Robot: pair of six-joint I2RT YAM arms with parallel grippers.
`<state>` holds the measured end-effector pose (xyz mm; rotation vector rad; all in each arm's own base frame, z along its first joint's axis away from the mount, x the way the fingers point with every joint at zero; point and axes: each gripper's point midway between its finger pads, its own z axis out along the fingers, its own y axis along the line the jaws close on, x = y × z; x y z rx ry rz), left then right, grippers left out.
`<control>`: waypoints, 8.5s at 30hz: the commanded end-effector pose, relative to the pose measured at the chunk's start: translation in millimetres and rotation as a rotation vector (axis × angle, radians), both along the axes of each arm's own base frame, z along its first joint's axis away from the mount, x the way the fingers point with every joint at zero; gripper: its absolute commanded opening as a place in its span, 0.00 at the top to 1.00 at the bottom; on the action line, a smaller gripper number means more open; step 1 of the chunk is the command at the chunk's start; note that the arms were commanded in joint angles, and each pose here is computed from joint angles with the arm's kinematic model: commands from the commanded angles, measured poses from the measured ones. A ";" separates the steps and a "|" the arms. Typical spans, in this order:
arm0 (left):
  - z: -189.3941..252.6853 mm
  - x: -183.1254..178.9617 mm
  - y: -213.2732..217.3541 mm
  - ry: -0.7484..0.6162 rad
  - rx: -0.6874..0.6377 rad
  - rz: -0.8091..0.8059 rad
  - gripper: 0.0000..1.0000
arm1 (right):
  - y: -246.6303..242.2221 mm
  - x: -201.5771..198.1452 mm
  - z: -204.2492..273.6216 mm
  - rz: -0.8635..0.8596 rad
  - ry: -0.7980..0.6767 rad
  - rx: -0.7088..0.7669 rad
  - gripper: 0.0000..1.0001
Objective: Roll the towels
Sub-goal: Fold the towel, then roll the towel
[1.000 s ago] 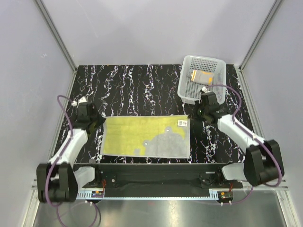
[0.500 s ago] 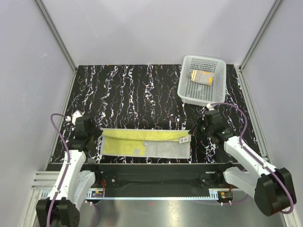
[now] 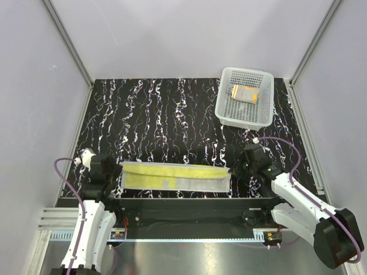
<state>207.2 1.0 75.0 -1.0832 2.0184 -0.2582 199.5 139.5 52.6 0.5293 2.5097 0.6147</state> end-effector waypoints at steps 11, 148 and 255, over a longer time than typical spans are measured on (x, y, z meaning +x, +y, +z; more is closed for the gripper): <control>39.3 0.4 5.2 -0.238 -0.035 0.074 0.10 | -22.3 -22.7 2.3 -0.225 0.005 0.035 0.49; 92.9 99.0 -101.0 -0.233 0.028 -0.527 0.10 | 63.2 -51.2 -57.5 0.082 0.144 -0.051 0.32; 128.8 -48.9 -302.7 -0.720 -0.251 -1.267 0.21 | 209.0 8.9 17.5 0.216 0.233 0.170 0.00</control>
